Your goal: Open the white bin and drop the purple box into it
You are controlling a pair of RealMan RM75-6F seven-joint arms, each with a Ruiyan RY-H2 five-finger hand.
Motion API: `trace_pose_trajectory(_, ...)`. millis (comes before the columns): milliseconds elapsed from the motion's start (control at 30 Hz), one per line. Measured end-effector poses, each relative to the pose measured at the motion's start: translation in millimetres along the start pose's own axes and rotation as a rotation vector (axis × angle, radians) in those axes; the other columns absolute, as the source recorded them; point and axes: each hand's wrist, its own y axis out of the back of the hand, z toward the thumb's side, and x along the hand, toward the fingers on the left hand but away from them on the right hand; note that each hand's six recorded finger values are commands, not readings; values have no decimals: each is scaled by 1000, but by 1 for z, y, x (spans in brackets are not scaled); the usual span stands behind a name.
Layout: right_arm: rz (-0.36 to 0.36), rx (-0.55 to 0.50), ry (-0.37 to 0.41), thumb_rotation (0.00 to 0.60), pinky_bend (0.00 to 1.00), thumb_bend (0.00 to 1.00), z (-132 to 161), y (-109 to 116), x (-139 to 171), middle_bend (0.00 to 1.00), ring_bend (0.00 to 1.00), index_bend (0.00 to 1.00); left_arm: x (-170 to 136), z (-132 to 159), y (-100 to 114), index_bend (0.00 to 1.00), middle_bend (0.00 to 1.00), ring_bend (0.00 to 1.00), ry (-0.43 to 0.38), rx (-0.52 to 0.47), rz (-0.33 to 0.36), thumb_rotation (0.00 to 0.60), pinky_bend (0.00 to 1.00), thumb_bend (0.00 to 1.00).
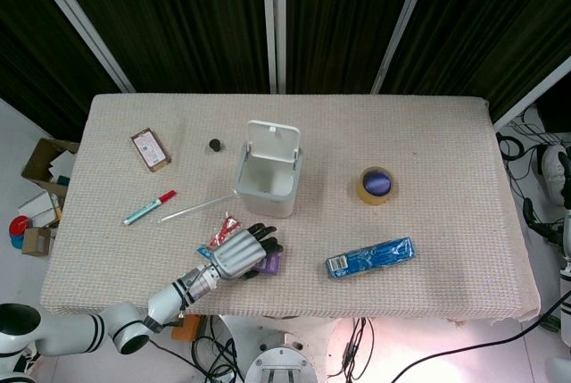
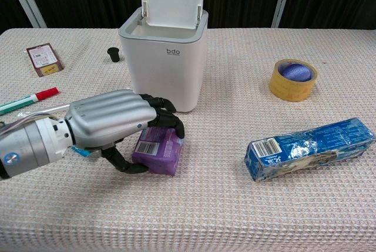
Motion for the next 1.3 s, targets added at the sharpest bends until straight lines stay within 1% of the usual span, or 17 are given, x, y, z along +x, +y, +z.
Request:
trace_pose_trajectory(233,-2,1,2,600,0,364,1,0,0,0,0,0,-12,0,14,559,609,223,2,24,61,600,271,453)
trace_pose_trajectory(333,-7,3,3,600,0,364,1,2,0,0,0,0,-25,-2,25,552,609,223,10,43,96,600,271,453)
trace_pose_trajectory(433,-10,2,5,600,0,364,1,3,0,0,0,0,-39,-6,42,548,609,223,24,70,147,600,259,453)
trace_pose_trajectory(533,-8,2,7,600,0,365,2,2,0,0,0,0,-50,-9,66,547,609,223,42,87,229,600,246,453)
trace_pose_trajectory(633,1,2,14,600,0,365,3,0,0,0,0,0,-59,-11,98,547,609,223,59,117,348,600,246,453)
trace_pose_trajectory(667,3,1,15,600,0,365,3,-1,0,0,0,0,-61,-12,112,547,609,223,67,138,398,600,246,453)
trace_pose_trajectory(700,4,0,16,600,0,365,3,-2,0,0,0,0,-61,-14,122,546,609,223,74,153,428,600,244,453)
trace_pose_trajectory(767,1,0,18,600,0,365,4,-1,0,0,0,0,-59,-19,141,544,609,223,89,178,479,600,240,453)
trace_pose_trajectory(867,-6,0,18,600,0,365,3,2,0,0,0,0,-49,-31,162,541,609,223,122,185,523,600,233,453)
trace_pose_trajectory(967,-12,7,15,600,0,365,1,6,-1,0,0,0,-34,-50,178,540,609,223,161,150,543,600,230,452)
trace_pose_trajectory(1067,-17,5,10,600,0,364,-1,8,-2,0,0,0,-14,-66,185,540,609,223,183,142,534,600,230,453)
trace_pose_trajectory(1200,-12,16,8,600,0,365,-4,8,-4,0,0,0,8,-81,181,541,615,223,214,132,505,600,230,453)
trace_pose_trajectory(1300,-11,22,11,600,0,365,-4,8,-7,0,0,0,26,-86,173,541,617,223,231,92,475,600,230,452)
